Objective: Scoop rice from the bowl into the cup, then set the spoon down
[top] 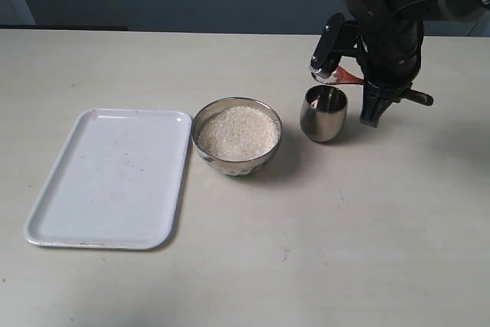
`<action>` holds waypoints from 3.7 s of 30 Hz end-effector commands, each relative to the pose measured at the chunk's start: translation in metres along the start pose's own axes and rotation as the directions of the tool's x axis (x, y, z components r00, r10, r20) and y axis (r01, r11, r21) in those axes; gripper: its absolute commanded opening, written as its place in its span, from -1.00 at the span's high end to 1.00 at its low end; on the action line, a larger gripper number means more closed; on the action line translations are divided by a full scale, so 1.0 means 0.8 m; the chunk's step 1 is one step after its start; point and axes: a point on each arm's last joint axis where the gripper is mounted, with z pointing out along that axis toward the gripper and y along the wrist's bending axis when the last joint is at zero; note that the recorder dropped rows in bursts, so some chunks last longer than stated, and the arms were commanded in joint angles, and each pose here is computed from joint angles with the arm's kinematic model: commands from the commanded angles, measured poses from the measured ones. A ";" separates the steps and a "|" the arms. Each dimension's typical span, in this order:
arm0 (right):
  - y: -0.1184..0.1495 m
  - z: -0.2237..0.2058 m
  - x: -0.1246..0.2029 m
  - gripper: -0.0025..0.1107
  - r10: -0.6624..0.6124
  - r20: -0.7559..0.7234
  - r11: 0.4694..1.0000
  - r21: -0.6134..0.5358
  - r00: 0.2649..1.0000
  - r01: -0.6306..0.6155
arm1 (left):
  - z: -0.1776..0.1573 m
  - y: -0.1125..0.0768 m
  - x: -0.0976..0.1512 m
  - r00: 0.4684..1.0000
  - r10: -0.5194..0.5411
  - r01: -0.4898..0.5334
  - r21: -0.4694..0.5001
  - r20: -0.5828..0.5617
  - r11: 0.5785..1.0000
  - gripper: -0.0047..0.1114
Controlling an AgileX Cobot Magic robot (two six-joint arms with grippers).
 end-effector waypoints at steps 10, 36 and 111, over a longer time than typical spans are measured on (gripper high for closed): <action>0.011 0.029 -0.004 0.97 0.007 -0.098 1.000 -0.015 0.995 -0.008 | -0.001 0.000 -0.002 1.000 -0.005 0.005 0.001 0.018 1.000 0.91; 0.015 0.016 -0.007 0.97 0.040 -0.164 0.995 0.101 0.986 -0.023 | -0.001 0.000 -0.002 1.000 -0.005 0.005 0.001 0.018 1.000 0.91; 0.055 0.027 0.004 0.97 0.050 -0.279 0.976 0.219 0.959 0.012 | -0.001 0.000 -0.002 1.000 -0.005 0.005 0.001 0.018 1.000 0.91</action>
